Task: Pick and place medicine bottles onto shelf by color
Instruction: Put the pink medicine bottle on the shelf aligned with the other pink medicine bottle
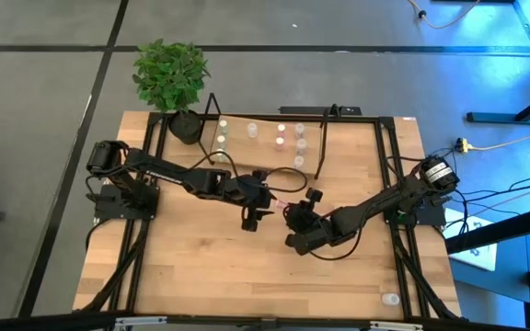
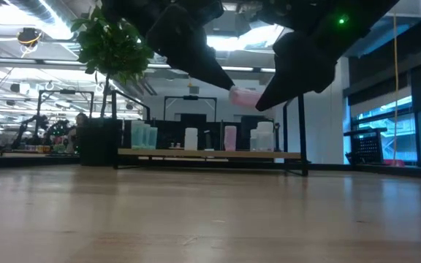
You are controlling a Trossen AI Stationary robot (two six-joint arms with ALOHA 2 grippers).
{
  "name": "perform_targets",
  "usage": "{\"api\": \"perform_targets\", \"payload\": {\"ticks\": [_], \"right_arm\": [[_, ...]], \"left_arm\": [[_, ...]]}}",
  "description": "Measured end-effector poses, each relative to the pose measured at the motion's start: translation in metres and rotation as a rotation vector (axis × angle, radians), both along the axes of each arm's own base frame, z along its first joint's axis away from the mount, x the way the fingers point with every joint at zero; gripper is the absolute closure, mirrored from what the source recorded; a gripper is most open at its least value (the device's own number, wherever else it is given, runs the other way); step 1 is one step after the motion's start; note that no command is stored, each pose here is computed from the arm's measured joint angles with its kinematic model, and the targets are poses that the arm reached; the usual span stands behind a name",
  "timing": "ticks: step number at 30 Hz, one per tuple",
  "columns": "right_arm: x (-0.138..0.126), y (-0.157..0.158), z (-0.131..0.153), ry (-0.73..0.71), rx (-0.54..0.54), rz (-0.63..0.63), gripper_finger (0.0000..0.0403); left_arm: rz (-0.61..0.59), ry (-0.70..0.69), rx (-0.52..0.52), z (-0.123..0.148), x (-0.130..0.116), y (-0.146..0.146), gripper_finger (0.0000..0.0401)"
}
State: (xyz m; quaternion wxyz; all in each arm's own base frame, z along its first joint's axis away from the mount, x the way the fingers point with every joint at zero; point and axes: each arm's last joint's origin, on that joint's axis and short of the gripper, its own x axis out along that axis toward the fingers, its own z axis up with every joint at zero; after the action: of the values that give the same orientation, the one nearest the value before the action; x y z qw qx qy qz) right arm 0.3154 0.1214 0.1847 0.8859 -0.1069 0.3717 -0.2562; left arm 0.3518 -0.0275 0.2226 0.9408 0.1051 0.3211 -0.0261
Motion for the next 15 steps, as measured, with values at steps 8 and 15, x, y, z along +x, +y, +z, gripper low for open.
{"api": "perform_targets", "payload": {"ticks": [8, 15], "right_arm": [[0.003, 0.0014, 0.0018, -0.007, -0.018, 0.038, 0.029], [0.0053, 0.0024, 0.0032, -0.023, -0.022, 0.053, 0.029]], "left_arm": [[-0.003, 0.001, 0.002, -0.0001, 0.0, 0.0001, 0.0207], [-0.003, 0.007, 0.003, -0.0005, -0.0004, 0.0001, 0.0207]]}}
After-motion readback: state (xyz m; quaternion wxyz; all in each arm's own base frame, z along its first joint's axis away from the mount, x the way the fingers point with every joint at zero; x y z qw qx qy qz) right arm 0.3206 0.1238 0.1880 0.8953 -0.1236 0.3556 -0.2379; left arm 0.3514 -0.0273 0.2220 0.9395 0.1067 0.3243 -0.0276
